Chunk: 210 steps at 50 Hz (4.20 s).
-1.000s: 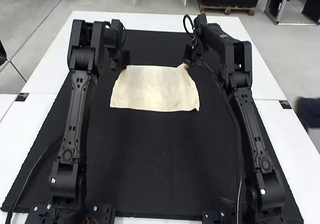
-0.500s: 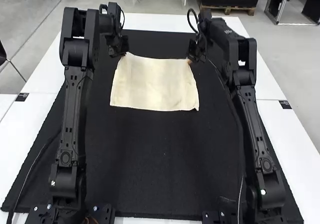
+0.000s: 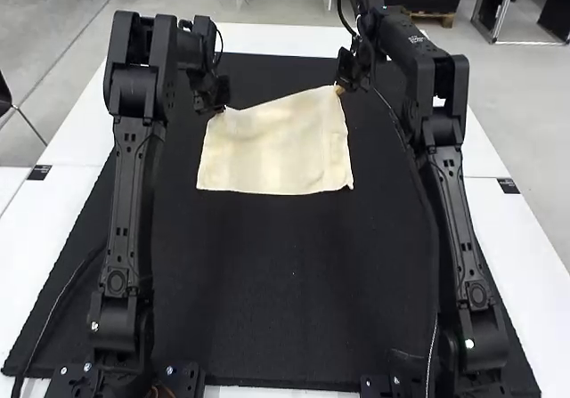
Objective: Fold the towel.
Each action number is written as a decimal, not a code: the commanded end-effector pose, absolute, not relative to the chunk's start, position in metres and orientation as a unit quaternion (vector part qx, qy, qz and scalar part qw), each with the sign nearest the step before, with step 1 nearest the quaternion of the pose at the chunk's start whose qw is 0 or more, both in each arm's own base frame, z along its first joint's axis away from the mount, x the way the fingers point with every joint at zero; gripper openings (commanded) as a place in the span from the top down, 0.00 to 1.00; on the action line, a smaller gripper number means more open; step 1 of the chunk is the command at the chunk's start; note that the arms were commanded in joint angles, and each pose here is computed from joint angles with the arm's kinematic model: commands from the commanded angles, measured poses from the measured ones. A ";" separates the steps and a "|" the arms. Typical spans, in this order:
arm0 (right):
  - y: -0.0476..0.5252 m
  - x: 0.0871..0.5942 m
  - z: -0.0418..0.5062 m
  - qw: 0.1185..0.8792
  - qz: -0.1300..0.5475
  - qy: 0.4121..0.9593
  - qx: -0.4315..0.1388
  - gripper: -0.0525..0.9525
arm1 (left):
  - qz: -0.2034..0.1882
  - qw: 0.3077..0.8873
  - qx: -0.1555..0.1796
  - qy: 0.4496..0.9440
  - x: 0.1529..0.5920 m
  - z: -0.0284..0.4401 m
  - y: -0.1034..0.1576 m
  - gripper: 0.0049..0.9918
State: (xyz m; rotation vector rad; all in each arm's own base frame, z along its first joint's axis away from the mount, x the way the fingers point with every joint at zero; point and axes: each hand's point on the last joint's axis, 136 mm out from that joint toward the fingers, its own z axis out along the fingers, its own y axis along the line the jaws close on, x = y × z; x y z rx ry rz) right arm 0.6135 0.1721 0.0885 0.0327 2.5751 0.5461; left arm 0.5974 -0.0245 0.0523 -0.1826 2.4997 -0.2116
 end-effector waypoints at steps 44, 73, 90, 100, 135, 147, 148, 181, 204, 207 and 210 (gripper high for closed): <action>0.161 0.584 0.138 0.236 0.197 0.952 0.005 0.97 | -0.092 0.354 -0.045 0.929 0.564 0.136 -0.033 0.98; 0.157 0.559 0.165 0.238 0.195 0.951 0.005 0.97 | -0.103 0.365 -0.041 0.924 0.550 0.156 -0.036 0.98; 0.151 0.535 0.152 0.229 0.187 0.955 0.009 0.97 | -0.104 0.359 -0.040 0.927 0.541 0.154 -0.037 0.98; 0.148 0.521 0.144 0.227 0.184 0.956 0.014 0.97 | -0.102 0.350 -0.041 0.930 0.534 0.147 -0.036 0.98; 0.149 0.510 0.133 0.241 0.175 0.954 0.020 0.97 | -0.102 0.315 -0.037 0.943 0.510 0.120 -0.044 0.98; 0.146 0.500 0.129 0.243 0.174 0.954 0.021 0.97 | -0.101 0.312 -0.038 0.944 0.507 0.119 -0.042 0.98; 0.146 0.499 0.128 0.241 0.173 0.955 0.021 0.97 | -0.101 0.312 -0.038 0.944 0.507 0.119 -0.042 0.98; 0.133 0.492 0.118 0.256 0.148 0.955 0.025 0.97 | -0.084 0.299 -0.048 0.949 0.499 0.104 -0.031 0.98; 0.125 0.487 0.107 0.260 0.121 0.958 0.019 0.97 | -0.081 0.295 -0.051 0.951 0.496 0.098 -0.027 0.98; 0.124 0.485 0.104 0.258 0.120 0.958 0.018 0.97 | -0.080 0.295 -0.051 0.951 0.496 0.098 -0.026 0.98; 0.124 0.484 0.104 0.260 0.119 0.958 0.018 0.97 | -0.077 0.294 -0.049 0.951 0.495 0.097 -0.026 0.98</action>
